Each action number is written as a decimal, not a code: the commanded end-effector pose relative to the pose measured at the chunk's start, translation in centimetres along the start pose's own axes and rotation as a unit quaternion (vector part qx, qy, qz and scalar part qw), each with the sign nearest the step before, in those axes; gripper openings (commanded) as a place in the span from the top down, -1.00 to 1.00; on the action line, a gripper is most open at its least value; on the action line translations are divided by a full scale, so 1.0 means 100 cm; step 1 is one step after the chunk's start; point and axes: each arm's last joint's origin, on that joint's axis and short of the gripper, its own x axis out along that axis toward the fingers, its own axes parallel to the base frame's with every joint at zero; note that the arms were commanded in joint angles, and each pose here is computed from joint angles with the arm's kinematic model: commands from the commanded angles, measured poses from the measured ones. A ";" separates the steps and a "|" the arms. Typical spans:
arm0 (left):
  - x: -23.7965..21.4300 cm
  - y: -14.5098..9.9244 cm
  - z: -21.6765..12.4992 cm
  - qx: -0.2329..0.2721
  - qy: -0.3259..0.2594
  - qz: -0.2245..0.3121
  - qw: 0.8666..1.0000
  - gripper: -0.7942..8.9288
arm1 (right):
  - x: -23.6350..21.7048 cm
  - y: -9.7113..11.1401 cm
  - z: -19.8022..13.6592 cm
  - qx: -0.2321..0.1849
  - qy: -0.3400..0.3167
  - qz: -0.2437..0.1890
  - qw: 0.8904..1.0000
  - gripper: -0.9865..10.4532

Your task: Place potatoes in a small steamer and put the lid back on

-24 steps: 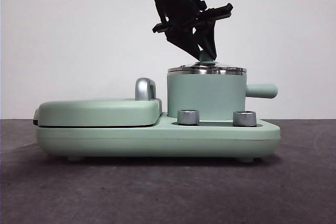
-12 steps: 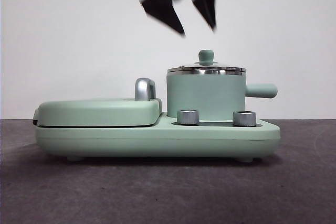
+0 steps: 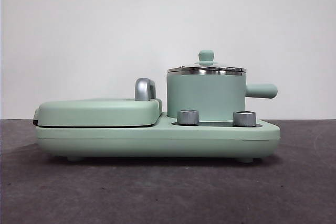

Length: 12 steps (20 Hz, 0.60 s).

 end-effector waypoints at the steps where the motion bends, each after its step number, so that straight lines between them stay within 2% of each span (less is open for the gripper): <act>1: -0.019 -0.002 -0.032 -0.024 -0.002 -0.004 1.000 0.01 | -0.001 0.003 0.005 -0.001 -0.018 0.024 1.000 0.08; 6: -0.037 -0.003 -0.100 -0.061 -0.035 -0.005 0.998 0.01 | -0.001 0.005 0.010 -0.006 -0.039 0.052 0.998 0.08; 12: -0.048 -0.003 -0.165 -0.077 -0.157 -0.016 0.984 0.01 | -0.001 0.005 0.011 -0.007 -0.042 0.053 0.998 0.08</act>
